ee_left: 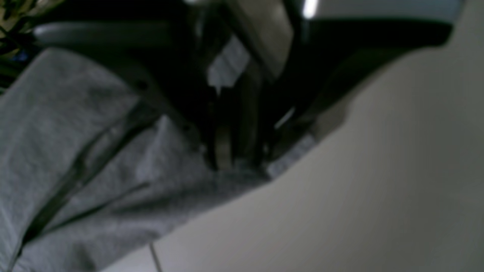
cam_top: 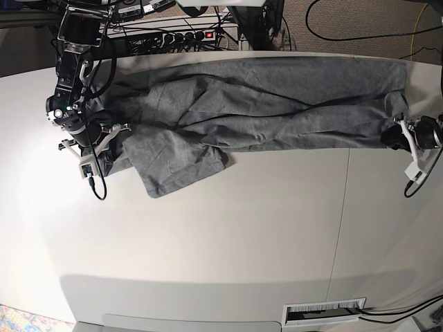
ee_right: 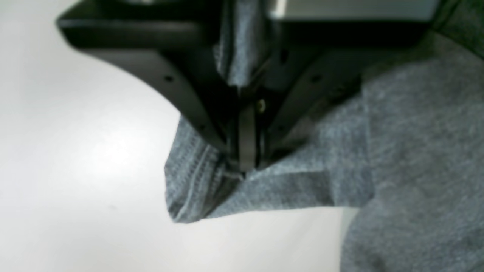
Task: Fold the T-shirt properly
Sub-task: 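Move the left gripper along the shirt and pinch its hem end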
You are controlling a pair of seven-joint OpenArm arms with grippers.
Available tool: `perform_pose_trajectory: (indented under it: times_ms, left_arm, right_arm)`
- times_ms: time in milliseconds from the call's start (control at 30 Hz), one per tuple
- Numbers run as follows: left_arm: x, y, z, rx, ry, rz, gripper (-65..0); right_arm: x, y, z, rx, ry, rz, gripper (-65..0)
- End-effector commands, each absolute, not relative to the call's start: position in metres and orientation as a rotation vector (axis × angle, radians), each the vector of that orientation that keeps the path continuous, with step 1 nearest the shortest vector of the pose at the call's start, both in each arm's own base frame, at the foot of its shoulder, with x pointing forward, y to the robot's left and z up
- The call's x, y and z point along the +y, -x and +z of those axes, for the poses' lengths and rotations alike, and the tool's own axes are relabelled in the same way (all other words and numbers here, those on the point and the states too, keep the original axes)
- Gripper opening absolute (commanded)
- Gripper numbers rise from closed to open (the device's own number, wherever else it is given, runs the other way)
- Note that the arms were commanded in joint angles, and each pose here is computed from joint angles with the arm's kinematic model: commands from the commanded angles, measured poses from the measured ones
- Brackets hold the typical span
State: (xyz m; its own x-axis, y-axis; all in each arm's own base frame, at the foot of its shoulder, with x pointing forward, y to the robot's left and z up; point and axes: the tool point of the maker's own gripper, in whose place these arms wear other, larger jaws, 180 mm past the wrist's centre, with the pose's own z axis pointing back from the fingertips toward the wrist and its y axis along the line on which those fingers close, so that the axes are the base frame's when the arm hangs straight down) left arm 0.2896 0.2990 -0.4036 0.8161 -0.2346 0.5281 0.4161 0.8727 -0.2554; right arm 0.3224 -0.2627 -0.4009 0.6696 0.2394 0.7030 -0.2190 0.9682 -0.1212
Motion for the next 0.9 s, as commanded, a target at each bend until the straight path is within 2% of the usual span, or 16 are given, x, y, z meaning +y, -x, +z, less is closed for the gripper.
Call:
perform_pose_trajectory:
  times_ms: [0, 167, 300, 467, 667, 867]
  left_arm:
    - [0.305, -0.297, -0.397, -0.525, 0.34, -0.375, -55.1]
    - [0.298, -0.306, -0.394, -0.564, 0.345, -0.384, -55.1]
    - [0.298, -0.312, -0.377, -0.535, 0.34, -0.417, -55.1]
    - [0.279, -0.303, -0.344, -0.5, 0.485, -0.423, -55.1]
    - [0.257, -0.283, -0.33, -0.428, 0.64, -0.423, -55.1]
    - [0.243, -0.25, -0.358, -0.34, 0.697, -0.388, -55.1]
  right_arm:
    - [-0.275, -0.321, -0.4, -0.765, 0.073, 0.265, -65.0]
    - [-0.277, -0.329, -0.393, -0.772, 0.083, 0.262, -65.0]
    - [-0.279, -0.341, -0.384, -0.77, 0.093, 0.259, -65.0]
    - [-0.278, -0.355, -0.369, -0.809, 0.085, 0.247, -65.0]
    - [-0.28, -0.36, -0.364, -0.796, 0.096, 0.246, -65.0]
    - [-0.266, -0.371, -0.323, -0.898, 0.085, 0.27, -65.0]
